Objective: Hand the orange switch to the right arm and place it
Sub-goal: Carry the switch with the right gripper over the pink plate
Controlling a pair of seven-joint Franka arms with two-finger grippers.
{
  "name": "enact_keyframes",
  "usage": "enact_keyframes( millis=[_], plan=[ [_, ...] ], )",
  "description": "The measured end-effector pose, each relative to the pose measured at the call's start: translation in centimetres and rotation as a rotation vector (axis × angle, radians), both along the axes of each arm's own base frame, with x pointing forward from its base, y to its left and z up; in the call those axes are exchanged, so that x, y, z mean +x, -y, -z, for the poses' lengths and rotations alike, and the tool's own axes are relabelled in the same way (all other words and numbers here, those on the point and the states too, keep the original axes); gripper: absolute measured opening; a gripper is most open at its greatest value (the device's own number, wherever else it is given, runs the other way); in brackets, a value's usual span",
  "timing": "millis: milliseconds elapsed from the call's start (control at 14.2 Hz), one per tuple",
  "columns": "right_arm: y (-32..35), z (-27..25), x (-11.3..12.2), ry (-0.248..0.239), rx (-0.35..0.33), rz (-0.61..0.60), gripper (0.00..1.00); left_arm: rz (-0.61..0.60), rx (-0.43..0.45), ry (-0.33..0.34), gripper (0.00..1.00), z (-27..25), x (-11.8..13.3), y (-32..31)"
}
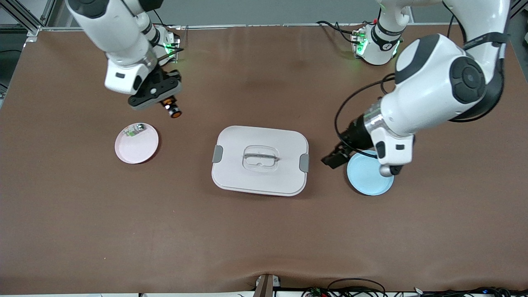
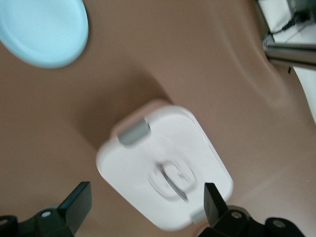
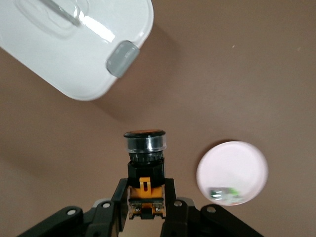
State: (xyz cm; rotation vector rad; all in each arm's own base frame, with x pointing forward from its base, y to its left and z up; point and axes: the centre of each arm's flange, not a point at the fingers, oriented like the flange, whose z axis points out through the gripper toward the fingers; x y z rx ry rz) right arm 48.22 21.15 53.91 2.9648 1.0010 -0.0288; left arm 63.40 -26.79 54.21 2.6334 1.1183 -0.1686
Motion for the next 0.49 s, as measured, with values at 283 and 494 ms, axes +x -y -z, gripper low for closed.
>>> enact_keyframes(
  millis=[283, 494],
  plan=[
    [8.5, 0.1, 2.9, -0.009, -0.002, -0.33, 0.33, 0.242, 0.211, 0.041, 1.0, 0.7, 1.3, -7.4],
    [13.1, 2.1, 3.7, -0.007, -0.007, -0.552, 0.33, 0.391, 0.327, 0.045, 1.0, 0.2, 1.7, -11.9]
  ],
)
